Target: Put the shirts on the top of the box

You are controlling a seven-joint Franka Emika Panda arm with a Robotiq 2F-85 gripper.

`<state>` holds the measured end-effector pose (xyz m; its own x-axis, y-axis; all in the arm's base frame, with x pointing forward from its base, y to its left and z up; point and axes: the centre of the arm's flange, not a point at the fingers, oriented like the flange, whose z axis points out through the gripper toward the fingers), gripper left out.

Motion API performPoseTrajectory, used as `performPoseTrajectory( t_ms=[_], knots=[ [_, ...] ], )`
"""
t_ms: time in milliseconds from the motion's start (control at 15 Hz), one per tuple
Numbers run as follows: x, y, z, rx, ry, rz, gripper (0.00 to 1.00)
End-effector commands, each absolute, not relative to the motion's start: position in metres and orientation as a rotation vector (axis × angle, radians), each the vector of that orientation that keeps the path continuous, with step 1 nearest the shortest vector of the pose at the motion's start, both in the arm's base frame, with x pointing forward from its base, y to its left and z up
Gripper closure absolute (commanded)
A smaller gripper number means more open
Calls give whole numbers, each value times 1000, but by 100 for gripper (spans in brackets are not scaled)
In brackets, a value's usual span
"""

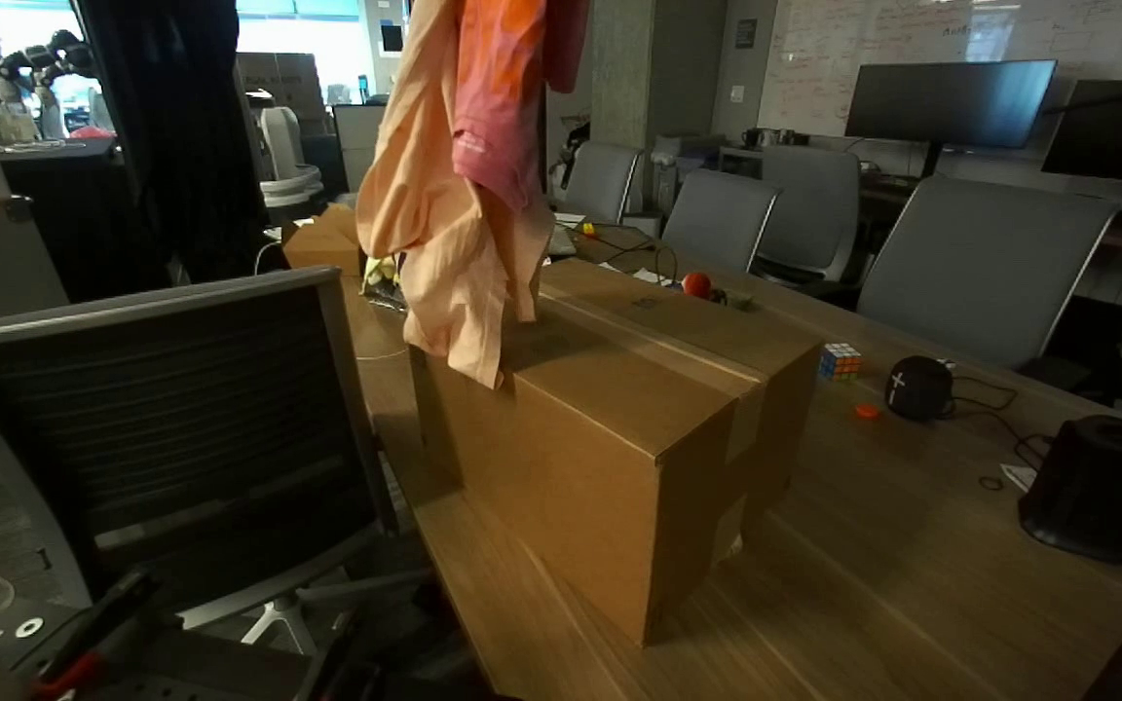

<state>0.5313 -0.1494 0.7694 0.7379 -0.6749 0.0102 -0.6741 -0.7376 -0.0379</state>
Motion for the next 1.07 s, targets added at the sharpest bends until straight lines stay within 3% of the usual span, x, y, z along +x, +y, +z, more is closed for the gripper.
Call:
performPoseTrajectory(
  t_ms=[0, 600, 733, 867, 933, 1000],
  knots=[
    [556, -173, 783, -2850, 1350, 67, 99],
    [583, -222, 679, -2805, 1652, 668, 99],
    [588, -226, 670, -2801, 1645, 662, 99],
    [584, -229, 682, -2793, 1740, 401, 99],
    [578, -229, 695, -2803, 1777, 335, 77],
    [575, -229, 705, -2798, 1806, 269, 71]
  ],
)
